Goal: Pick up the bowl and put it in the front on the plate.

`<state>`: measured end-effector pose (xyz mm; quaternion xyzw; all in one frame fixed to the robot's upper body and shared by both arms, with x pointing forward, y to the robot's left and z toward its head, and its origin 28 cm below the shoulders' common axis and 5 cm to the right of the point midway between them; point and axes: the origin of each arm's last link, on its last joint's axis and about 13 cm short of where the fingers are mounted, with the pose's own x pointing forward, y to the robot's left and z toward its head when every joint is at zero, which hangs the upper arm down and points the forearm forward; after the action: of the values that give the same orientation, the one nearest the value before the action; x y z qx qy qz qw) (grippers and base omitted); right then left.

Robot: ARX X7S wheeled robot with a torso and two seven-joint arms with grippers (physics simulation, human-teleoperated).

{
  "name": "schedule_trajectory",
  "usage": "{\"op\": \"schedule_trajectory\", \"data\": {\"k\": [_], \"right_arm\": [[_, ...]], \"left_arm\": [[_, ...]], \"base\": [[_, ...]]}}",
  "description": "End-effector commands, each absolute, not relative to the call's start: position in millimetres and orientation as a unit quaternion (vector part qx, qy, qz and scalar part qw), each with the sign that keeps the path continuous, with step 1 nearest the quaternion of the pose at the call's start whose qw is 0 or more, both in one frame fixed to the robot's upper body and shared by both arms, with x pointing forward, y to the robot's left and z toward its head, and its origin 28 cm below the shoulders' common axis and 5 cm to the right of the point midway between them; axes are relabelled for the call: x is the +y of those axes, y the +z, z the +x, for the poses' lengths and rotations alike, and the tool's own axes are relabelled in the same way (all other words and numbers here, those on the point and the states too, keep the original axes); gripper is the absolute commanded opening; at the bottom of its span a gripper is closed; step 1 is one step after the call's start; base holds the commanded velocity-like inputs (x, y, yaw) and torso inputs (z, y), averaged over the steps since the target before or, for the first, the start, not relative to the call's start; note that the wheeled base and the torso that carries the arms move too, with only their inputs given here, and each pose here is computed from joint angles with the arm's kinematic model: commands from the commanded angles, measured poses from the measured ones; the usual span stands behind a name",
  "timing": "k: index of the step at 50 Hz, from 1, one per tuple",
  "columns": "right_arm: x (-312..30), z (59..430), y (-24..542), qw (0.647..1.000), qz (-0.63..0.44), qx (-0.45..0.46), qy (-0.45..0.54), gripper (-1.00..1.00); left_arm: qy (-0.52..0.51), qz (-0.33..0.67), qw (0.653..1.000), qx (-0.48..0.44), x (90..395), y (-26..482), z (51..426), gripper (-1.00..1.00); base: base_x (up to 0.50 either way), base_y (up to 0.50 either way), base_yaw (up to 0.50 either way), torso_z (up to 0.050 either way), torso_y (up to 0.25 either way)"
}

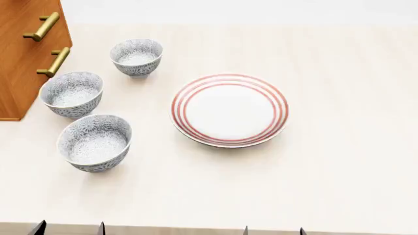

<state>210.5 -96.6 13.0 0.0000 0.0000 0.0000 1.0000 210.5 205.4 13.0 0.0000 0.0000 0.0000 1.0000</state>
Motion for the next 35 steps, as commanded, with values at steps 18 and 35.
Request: {"op": "schedule_trajectory", "data": {"k": [18, 35], "right_arm": [[-96.2, 210.6, 10.7, 1.000, 0.000, 0.005, 0.001, 1.00], [-96.2, 197.1, 54.1, 0.958, 0.019, -0.286, 0.001, 1.00]], "left_arm": [[-0.006, -0.004, 1.000, -0.008, 204.8, 12.1, 208.9, 1.00], [0.053, 0.018, 0.951, -0.304, 207.2, 58.0, 193.7, 1.00]], "base": [[0.00, 0.00, 0.00, 0.000, 0.000], [0.00, 0.00, 0.00, 0.000, 0.000]]}}
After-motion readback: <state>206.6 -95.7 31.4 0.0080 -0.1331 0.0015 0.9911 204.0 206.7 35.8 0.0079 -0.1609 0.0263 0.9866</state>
